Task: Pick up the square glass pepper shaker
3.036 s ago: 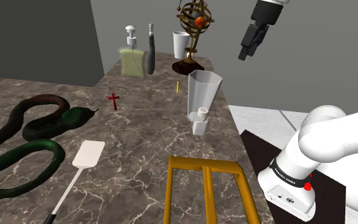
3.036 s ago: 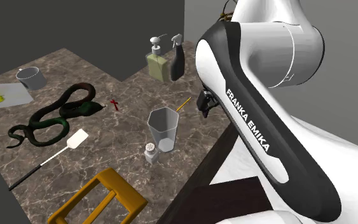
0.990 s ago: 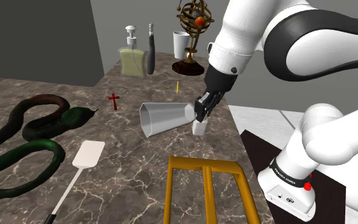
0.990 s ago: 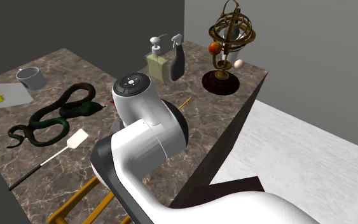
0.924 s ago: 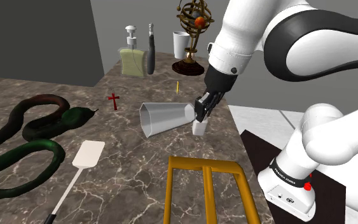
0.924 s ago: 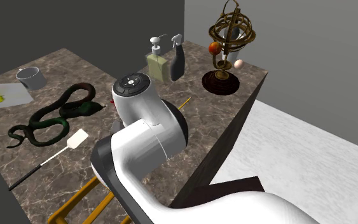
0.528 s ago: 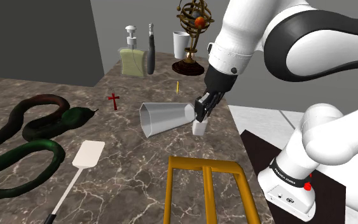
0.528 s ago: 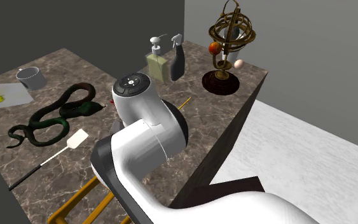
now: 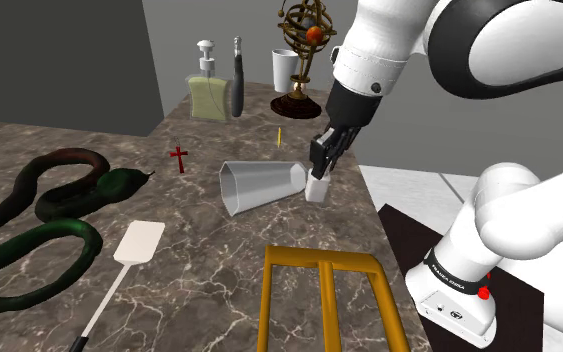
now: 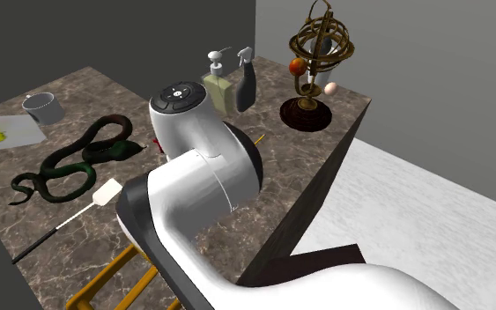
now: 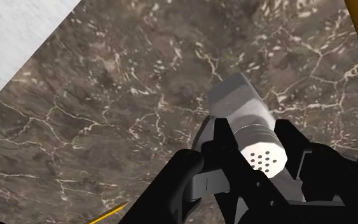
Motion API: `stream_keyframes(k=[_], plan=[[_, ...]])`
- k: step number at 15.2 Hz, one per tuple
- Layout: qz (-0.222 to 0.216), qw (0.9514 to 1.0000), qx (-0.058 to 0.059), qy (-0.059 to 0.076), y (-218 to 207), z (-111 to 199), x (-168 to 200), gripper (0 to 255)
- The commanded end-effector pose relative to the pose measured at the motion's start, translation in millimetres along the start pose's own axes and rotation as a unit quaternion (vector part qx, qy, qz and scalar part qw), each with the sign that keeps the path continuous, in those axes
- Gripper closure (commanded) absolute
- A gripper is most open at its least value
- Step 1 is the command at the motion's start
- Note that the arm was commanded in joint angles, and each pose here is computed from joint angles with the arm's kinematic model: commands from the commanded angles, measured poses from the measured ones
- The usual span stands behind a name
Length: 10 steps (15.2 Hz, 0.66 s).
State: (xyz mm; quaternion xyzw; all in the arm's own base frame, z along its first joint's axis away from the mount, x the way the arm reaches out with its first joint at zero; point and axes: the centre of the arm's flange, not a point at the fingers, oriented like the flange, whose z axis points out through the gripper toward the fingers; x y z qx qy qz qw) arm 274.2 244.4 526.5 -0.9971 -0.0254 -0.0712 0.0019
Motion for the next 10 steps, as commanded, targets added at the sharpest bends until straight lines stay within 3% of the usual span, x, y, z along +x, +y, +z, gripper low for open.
stream_keyframes(k=[1,10], plan=[[0.000,1.0000,0.000,0.000,-0.4,-10.3,1.8,255],[0.000,1.0000,0.000,0.000,-0.4,-47.7,7.1,255]])
